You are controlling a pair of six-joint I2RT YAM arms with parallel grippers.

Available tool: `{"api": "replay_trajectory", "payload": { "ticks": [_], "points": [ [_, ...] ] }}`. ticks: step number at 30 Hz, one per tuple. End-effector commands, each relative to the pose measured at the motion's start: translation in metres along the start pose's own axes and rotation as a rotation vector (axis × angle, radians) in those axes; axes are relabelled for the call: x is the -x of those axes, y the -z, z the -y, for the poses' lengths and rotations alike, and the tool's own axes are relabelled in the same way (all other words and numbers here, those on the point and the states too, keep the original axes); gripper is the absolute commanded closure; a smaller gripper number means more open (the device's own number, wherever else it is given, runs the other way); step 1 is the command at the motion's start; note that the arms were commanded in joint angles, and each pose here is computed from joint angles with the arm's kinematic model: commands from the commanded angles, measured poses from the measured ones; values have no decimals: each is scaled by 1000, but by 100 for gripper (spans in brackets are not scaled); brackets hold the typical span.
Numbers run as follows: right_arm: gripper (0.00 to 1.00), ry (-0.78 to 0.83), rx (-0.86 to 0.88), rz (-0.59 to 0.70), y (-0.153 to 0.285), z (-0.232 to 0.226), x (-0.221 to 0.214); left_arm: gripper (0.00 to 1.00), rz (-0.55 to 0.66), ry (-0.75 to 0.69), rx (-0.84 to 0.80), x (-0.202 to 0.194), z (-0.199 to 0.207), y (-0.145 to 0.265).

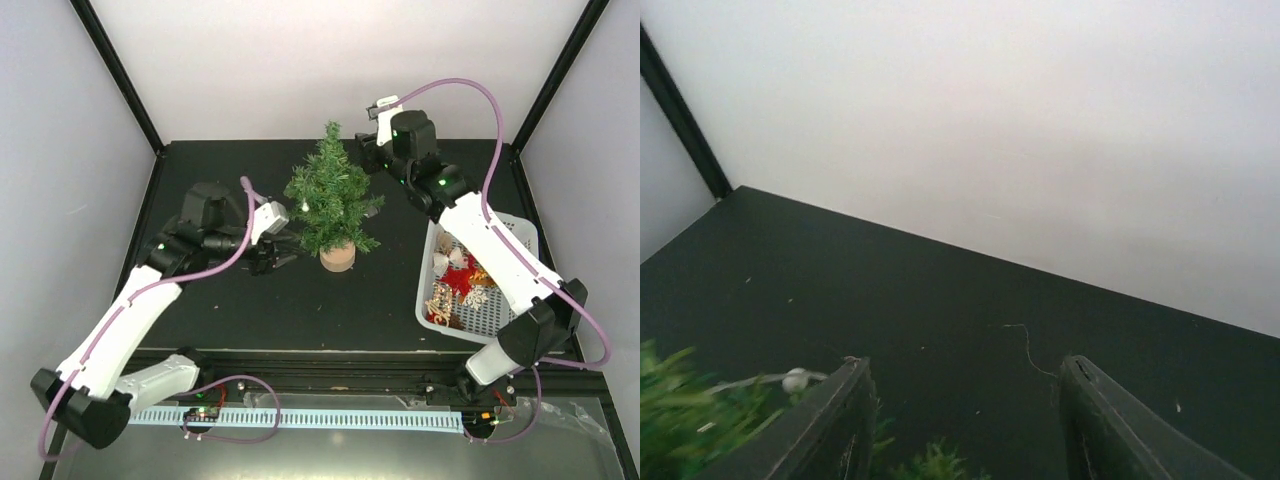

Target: Decorate the small christmas tree

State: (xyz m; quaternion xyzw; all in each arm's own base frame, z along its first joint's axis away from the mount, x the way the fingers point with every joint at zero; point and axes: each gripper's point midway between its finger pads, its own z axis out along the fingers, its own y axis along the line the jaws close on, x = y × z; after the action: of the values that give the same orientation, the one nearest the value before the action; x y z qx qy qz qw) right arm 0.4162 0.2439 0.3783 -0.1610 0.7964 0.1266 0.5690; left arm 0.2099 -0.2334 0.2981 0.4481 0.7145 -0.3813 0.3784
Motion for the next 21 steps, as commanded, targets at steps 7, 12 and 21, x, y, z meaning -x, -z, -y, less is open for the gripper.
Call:
{"api": "replay_trajectory", "payload": {
  "ticks": [7,12,21],
  "points": [
    [49,-38,65,11,-10,-5,1,41,75,-190,323,35,-32,32],
    [49,-48,66,11,4,-3,-10,25,61,-212,549,55,-78,55],
    [49,-65,53,-16,19,3,-31,48,46,-88,168,63,-58,25]
  ]
}}
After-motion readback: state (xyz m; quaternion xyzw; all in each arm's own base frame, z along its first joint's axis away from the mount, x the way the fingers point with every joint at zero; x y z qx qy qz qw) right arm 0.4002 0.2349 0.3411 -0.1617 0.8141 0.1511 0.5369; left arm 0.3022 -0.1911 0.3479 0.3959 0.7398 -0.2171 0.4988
